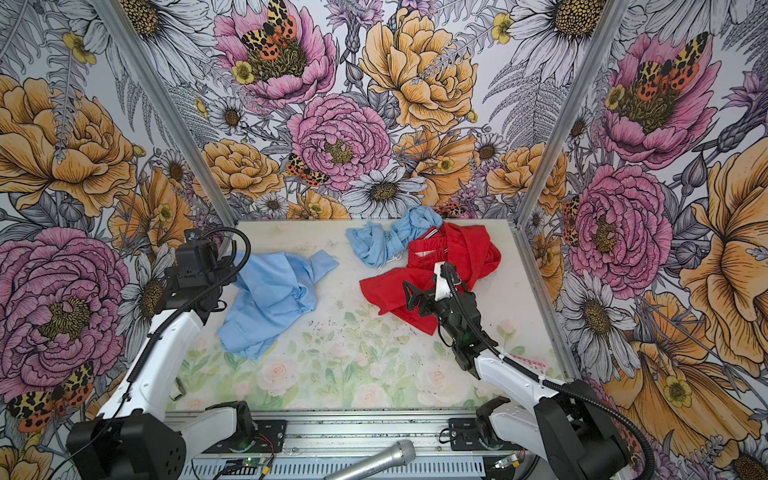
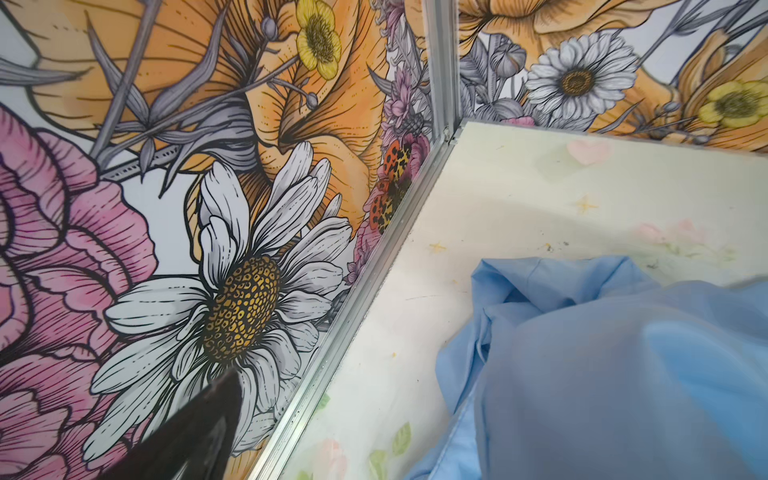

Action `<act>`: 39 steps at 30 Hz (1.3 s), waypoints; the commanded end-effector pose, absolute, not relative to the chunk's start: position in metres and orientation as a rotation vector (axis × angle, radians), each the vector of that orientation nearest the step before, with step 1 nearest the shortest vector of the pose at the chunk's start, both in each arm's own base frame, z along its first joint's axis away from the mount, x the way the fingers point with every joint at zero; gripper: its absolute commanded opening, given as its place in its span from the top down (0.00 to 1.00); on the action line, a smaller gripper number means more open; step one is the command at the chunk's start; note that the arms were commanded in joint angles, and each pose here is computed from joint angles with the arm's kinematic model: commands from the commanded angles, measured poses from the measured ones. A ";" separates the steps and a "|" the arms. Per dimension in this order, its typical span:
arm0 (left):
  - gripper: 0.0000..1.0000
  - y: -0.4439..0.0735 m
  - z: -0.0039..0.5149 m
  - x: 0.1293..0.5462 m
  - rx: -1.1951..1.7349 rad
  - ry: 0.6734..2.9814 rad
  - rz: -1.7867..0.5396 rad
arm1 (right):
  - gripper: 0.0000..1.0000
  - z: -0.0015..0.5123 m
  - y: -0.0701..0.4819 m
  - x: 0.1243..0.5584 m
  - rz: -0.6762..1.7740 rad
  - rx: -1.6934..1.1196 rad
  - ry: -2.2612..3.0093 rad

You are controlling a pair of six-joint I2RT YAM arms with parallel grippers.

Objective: Pick out a specific cloth from the pile
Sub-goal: 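Press and smooth the placed light blue shirt with the left gripper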

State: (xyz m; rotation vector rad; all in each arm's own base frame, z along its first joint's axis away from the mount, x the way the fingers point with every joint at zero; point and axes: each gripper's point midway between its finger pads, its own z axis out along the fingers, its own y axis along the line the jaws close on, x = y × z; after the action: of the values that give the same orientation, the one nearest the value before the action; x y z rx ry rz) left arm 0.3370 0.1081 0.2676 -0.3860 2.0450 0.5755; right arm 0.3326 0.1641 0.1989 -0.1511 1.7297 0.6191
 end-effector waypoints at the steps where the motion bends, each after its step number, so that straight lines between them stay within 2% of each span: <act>1: 0.01 0.061 0.273 0.337 -0.276 2.027 0.466 | 0.00 0.207 0.165 0.334 0.612 -0.166 1.709; 3: 0.01 0.056 0.282 0.333 -0.265 1.993 0.552 | 0.01 0.206 0.165 0.333 0.607 -0.167 1.711; 6: 0.01 0.083 0.270 0.333 -0.331 2.045 0.594 | 0.00 0.207 0.165 0.333 0.605 -0.168 1.710; 11: 0.01 0.138 0.195 0.329 -0.419 2.333 0.734 | 0.01 0.213 0.165 0.331 0.620 -0.169 1.695; 13: 0.01 0.139 0.177 0.325 -0.487 2.390 0.639 | 0.00 0.215 0.164 0.330 0.616 -0.165 1.689; 17: 0.01 0.125 0.169 0.320 -0.766 2.287 0.133 | 0.00 0.216 0.161 0.329 0.604 -0.161 1.687; 22: 0.01 0.096 0.148 0.307 -0.908 2.322 -0.100 | 0.01 0.219 0.163 0.329 0.619 -0.161 1.680; 26: 0.01 0.085 0.132 0.300 -1.021 2.334 -0.187 | 0.01 0.219 0.163 0.327 0.621 -0.166 1.683; 30: 0.01 0.086 0.133 0.291 -1.067 2.270 -0.160 | 0.01 0.222 0.160 0.327 0.604 -0.163 1.680; 34: 0.01 0.069 0.111 0.294 -1.131 2.256 -0.302 | 0.01 0.227 0.161 0.325 0.610 -0.170 1.666; 39: 0.01 0.065 0.088 0.289 -1.206 2.277 -0.199 | 0.01 0.227 0.157 0.324 0.584 -0.168 1.662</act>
State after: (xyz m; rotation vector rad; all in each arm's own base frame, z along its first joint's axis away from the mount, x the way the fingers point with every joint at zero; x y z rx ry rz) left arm 0.2856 0.0624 0.0882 -1.1252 2.3529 -0.2125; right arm 0.3235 0.1593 0.2163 -0.1659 1.6926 0.6064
